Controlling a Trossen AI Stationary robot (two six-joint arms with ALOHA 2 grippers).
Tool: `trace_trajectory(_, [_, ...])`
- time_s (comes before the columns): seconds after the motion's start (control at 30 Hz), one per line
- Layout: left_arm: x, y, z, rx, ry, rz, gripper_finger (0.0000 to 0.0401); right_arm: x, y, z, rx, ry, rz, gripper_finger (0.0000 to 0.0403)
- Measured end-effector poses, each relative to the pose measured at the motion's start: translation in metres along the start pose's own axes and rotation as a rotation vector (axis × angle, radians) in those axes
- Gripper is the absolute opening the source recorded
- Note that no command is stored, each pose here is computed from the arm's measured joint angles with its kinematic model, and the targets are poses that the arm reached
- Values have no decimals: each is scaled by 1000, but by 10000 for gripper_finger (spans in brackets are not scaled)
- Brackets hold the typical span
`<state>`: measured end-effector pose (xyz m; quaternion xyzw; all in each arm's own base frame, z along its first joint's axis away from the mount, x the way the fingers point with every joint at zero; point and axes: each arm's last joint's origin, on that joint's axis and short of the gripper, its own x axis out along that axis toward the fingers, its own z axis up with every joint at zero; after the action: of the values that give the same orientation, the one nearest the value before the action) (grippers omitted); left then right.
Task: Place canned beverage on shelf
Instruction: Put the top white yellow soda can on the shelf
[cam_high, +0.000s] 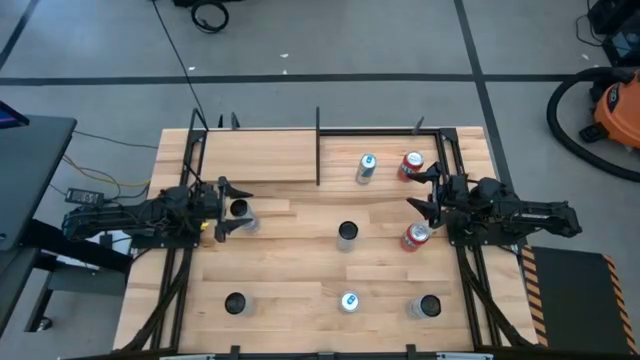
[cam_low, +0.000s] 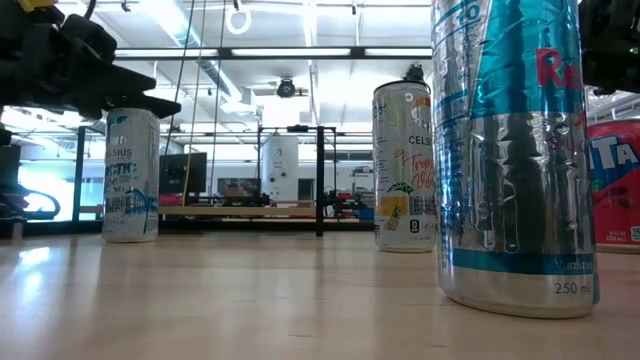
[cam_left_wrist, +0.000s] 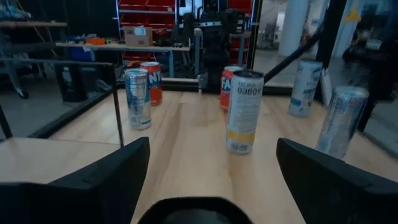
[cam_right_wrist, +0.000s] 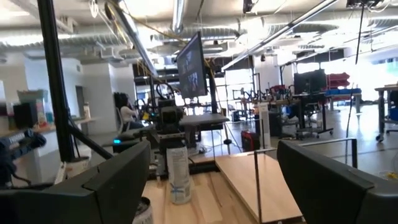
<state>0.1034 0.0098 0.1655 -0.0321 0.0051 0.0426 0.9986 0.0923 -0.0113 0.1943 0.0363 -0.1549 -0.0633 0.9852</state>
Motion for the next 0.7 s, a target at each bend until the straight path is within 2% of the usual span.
trace_trajectory(0.2, [0, -1, 8, -5, -79, -6, 353, 0, 0, 2, 10, -18, -1, 359])
trace_trajectory(0.33, [0, -1, 10, -58, -102, -10, 353, 0, 0, 1, 26, -13, -2, 359])
trace_trajectory(0.5, [-1, -1, 11, -47, -110, -8, 353, 0, 0, 1, -19, -13, -5, 359])
trace_trajectory(0.7, [-1, 0, 12, -75, -127, 4, 353, 0, -3, 3, -17, -34, -106, 359])
